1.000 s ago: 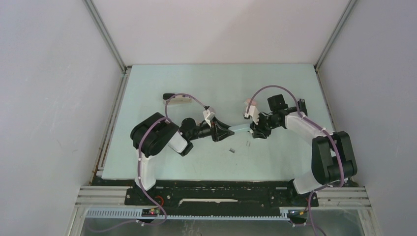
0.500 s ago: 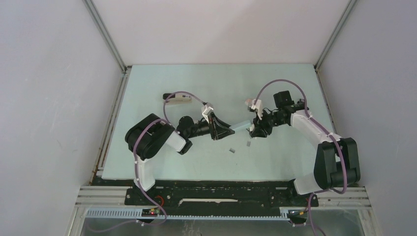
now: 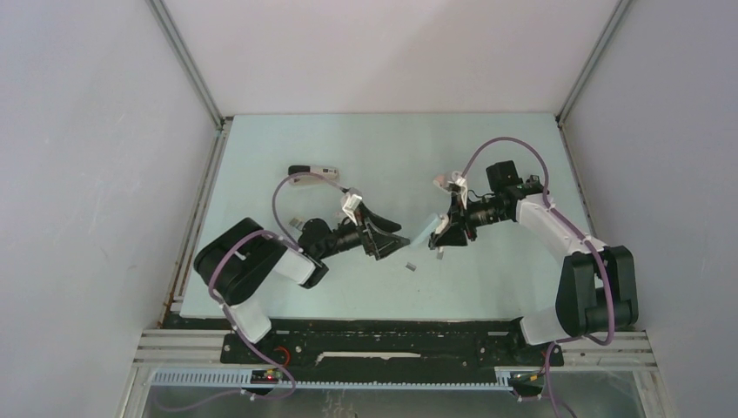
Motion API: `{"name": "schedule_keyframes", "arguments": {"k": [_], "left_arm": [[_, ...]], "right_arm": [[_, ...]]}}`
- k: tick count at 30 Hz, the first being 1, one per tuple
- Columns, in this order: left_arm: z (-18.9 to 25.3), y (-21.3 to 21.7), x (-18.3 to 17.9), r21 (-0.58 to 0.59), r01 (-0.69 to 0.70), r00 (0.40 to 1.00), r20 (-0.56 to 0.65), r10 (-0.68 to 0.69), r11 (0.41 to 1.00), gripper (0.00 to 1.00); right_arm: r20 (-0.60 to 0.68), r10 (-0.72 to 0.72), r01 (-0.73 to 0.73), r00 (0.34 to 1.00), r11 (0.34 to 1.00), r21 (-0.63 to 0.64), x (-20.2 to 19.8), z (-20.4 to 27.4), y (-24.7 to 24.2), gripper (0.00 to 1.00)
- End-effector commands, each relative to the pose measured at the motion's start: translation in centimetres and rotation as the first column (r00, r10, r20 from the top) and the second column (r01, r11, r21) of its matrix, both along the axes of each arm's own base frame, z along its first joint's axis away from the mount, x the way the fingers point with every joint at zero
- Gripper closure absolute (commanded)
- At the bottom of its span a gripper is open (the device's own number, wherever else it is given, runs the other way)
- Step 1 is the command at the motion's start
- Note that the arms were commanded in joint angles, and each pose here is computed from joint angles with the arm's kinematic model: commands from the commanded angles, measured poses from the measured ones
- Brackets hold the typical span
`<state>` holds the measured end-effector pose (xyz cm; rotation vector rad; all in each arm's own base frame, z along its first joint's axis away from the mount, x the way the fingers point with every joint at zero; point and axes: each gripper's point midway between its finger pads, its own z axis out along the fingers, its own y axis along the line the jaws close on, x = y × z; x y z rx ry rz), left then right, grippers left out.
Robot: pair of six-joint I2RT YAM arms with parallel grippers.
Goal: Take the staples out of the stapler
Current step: Unload the staple at the center of the board.
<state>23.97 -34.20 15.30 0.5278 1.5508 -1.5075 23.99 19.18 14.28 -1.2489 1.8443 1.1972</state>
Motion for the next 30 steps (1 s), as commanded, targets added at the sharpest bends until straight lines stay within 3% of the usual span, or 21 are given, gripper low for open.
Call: {"name": "schedule_keyframes", "arguments": {"k": [1,7,13,18,23,26,30], "left_arm": [[3.0,2.4,0.9,-0.059,-0.151,0.983,0.095,0.156,0.987,0.16],[3.9,4.4,0.3,-0.075,-0.226,0.962,0.139,0.235,0.971,0.01],[5.5,7.4,-0.3,-0.119,-0.338,0.91,0.213,0.356,0.934,0.0],[8.5,10.5,-1.2,-0.228,-0.426,0.851,0.226,0.473,0.875,0.0],[10.7,8.6,-2.5,-0.283,-0.29,0.927,0.156,0.342,0.914,0.01],[11.1,6.2,-2.9,-0.281,-0.173,0.976,0.083,0.203,0.944,0.1],[10.9,3.0,-3.7,-0.258,-0.086,0.989,0.098,0.115,0.962,0.12]], "right_arm": [[-0.051,0.016,-0.008,0.999,0.99,0.142,-0.8,3.0,0.2,1.0],[-0.058,0.001,0.009,0.998,0.984,0.18,-0.9,3.8,-0.5,1.0],[-0.073,0.003,0.013,0.997,0.976,0.218,-1.2,4.5,-0.6,1.0],[-0.093,0.017,0.008,0.995,0.964,0.264,-1.7,5.4,-0.4,1.0],[-0.131,0.051,-0.006,0.99,0.947,0.32,-2.4,6.6,0.2,1.0],[-0.15,0.079,-0.023,0.985,0.938,0.346,-3.1,7.2,0.7,1.0],[-0.155,0.117,-0.055,0.981,0.932,0.357,-4.0,7.6,1.4,1.0]]}}
